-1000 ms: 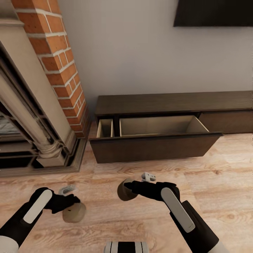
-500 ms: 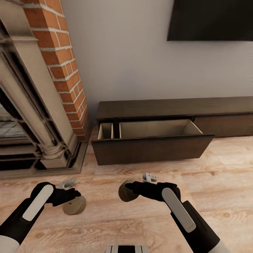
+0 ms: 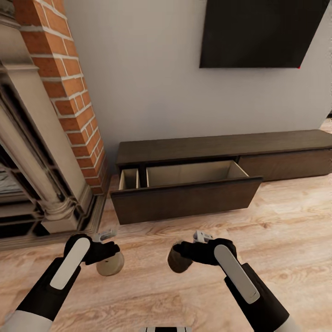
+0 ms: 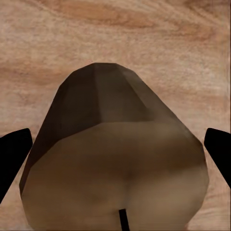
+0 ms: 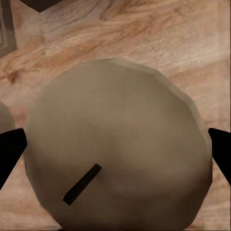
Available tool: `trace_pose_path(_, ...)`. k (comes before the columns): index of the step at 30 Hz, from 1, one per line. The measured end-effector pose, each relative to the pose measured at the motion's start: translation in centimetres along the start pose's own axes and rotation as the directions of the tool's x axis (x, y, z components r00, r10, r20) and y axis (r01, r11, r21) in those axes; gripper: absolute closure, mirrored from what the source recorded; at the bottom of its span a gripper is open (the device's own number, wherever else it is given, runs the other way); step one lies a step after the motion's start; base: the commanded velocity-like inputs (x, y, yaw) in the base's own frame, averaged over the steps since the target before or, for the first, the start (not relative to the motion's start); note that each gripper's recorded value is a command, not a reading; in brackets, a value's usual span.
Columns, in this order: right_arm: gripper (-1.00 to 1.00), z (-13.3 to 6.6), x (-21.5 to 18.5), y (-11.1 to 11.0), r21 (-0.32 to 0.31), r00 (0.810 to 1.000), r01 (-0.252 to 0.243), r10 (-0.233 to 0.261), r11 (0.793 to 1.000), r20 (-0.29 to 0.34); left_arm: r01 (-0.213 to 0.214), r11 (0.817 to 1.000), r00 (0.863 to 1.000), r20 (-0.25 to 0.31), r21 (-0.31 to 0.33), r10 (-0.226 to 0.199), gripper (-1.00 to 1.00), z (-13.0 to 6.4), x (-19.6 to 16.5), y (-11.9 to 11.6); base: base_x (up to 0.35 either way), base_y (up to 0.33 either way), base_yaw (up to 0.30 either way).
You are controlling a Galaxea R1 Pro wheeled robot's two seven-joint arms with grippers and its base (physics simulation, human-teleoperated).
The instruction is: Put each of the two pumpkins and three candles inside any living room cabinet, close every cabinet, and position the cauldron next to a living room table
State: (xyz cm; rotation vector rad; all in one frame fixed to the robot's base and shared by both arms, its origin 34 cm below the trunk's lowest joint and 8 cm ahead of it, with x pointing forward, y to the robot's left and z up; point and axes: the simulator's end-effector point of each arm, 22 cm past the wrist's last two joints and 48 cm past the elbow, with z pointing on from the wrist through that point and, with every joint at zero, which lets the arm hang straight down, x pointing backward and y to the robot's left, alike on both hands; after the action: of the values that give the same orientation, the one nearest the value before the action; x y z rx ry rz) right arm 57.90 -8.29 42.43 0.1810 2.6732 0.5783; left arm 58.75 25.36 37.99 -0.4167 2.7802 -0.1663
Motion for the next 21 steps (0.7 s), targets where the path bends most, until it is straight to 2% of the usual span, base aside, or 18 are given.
trace_pose_path(2, 1.0, -0.6, 0.6, -2.8, 0.139, 1.0, 0.004, 0.0, 0.99, -0.029, 0.002, 1.0, 1.0, 0.01, 0.002, -0.002, 1.0, -0.7, -0.3, -0.4, 0.0, 0.0, -0.005)
trace_pose_path(4, 1.0, -2.0, 0.8, -6.2, 0.311, 0.999, 0.01, 0.003, 0.95, -0.04, 0.004, 1.0, 1.0, 0.019, 0.014, -0.004, 1.0, -1.2, -0.5, -1.0, 0.0, 0.0, -0.001)
trace_pose_path(5, 1.0, -2.4, 0.7, -6.6, 0.339, 0.999, -0.002, 0.015, 0.941, -0.037, 0.002, 1.0, 1.0, 0.028, 0.018, -0.002, 1.0, -1.5, -0.8, -1.2, 0.0, 0.0, 0.0)
trace_pose_path(7, 1.0, -3.5, 0.3, -6.6, 0.362, 1.0, -0.002, 0.013, 0.932, -0.027, -0.004, 0.999, 0.998, 0.056, 0.037, 0.002, 1.0, -2.5, -1.5, -2.0, 0.0, 0.0, 0.0)
trace_pose_path(13, 1.0, -5.1, -0.5, -5.8, 0.362, 1.0, 0.017, -0.016, 0.932, -0.006, -0.037, 0.995, 0.985, 0.172, 0.088, 0.021, 1.0, -6.7, -4.1, -3.8, 0.0, 0.0, 0.0)
trace_pose_path(21, 1.0, -6.5, -1.3, -5.0, 0.355, 0.999, 0.018, -0.029, 0.935, 0.025, -0.054, 0.993, 0.974, 0.225, 0.109, 0.028, 1.0, -9.2, -4.7, -4.5, 0.0, 0.0, 0.0)
